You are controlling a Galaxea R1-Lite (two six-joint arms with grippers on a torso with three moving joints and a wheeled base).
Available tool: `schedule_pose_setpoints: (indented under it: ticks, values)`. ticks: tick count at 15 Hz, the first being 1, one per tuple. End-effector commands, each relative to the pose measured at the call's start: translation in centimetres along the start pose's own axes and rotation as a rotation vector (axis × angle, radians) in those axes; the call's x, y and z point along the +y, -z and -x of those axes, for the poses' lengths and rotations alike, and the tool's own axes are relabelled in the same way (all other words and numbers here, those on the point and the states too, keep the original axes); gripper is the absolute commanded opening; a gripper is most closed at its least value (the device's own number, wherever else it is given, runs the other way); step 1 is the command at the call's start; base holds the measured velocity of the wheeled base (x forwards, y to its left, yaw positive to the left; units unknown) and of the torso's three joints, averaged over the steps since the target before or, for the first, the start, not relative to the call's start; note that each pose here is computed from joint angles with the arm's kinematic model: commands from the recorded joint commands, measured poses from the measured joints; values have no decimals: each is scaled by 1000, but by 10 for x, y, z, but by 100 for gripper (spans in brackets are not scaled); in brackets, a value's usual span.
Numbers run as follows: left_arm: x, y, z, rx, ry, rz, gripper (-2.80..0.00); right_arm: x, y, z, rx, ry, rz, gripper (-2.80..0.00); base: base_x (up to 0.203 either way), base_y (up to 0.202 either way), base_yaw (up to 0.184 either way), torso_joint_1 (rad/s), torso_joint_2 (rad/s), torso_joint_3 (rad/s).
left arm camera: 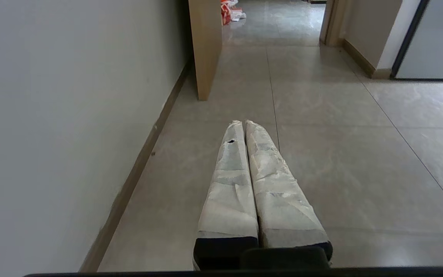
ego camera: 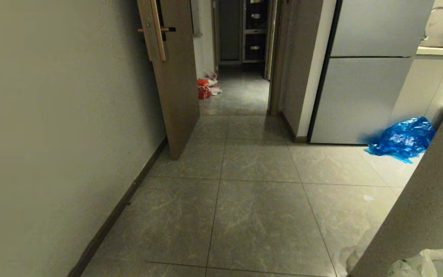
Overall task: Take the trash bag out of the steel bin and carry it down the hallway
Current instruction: Put the trash bag at the door
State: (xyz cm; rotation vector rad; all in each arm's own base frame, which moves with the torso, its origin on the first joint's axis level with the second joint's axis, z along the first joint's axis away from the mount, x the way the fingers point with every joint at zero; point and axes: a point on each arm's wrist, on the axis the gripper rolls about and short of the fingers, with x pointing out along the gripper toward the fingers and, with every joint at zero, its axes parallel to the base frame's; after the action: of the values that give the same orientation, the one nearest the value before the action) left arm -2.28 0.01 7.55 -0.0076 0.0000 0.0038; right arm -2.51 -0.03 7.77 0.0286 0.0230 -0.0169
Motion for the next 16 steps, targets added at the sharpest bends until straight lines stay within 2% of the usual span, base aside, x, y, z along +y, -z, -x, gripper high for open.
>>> schedule_pose_setpoints:
  ticks: [1, 16]
  values:
    - [0, 0, 0, 2, -1, 0, -280, 0, 0, 0, 2, -1, 0, -280, 190, 0, 2, 4, -2, 7]
    - [0, 0, 0, 3, -1, 3, -280, 0, 0, 0, 3, 0, 0, -280, 191, 0, 1, 3, 2, 3]
